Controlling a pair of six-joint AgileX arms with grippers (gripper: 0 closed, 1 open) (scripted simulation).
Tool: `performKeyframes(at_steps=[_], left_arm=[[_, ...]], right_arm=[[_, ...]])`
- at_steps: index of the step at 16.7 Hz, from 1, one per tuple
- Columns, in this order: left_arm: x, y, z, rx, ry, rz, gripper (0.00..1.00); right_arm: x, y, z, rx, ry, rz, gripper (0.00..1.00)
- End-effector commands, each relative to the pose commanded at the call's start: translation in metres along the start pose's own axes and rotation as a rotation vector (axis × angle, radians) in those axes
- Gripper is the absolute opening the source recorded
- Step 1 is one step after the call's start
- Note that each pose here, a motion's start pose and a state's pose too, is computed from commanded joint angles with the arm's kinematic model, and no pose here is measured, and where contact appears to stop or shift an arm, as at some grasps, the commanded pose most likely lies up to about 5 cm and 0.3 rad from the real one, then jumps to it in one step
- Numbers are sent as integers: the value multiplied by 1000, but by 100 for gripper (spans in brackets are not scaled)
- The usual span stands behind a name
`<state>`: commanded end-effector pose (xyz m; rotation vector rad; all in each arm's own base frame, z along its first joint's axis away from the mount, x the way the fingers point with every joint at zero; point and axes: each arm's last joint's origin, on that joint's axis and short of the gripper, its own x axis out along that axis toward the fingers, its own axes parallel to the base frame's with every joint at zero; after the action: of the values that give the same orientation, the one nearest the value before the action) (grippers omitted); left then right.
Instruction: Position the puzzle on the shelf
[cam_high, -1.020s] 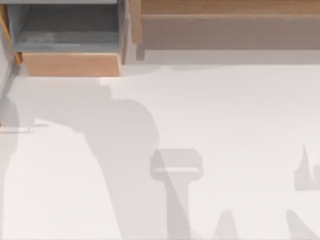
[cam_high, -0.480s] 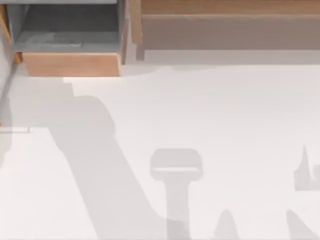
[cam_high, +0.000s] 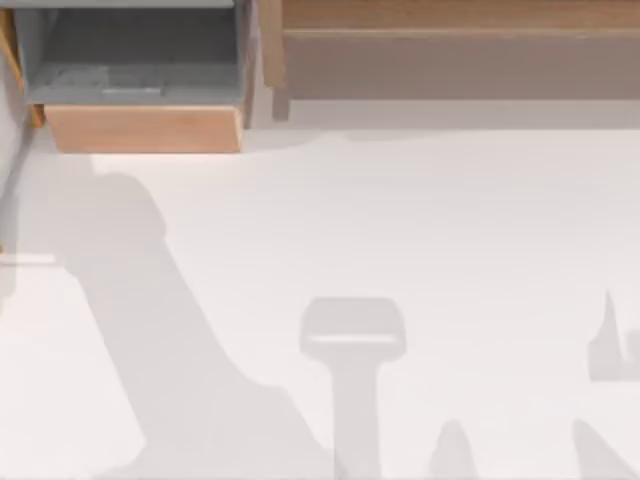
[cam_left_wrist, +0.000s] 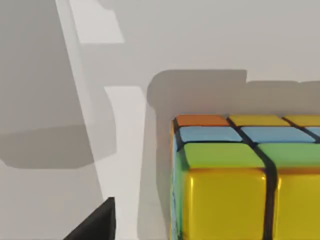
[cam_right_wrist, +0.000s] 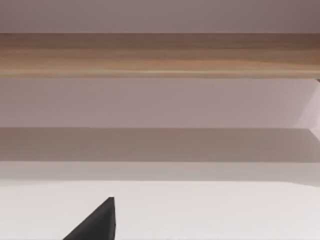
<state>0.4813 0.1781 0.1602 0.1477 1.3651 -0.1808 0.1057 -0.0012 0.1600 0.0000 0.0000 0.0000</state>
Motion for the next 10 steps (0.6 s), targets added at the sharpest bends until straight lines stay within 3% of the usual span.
performKeyframes(at_steps=[1,10], left_arm=[[0,0,0,0,0,0,100],[0,0,0,0,0,0,32]], right_arm=[[0,0,0,0,0,0,100],[0,0,0,0,0,0,100]])
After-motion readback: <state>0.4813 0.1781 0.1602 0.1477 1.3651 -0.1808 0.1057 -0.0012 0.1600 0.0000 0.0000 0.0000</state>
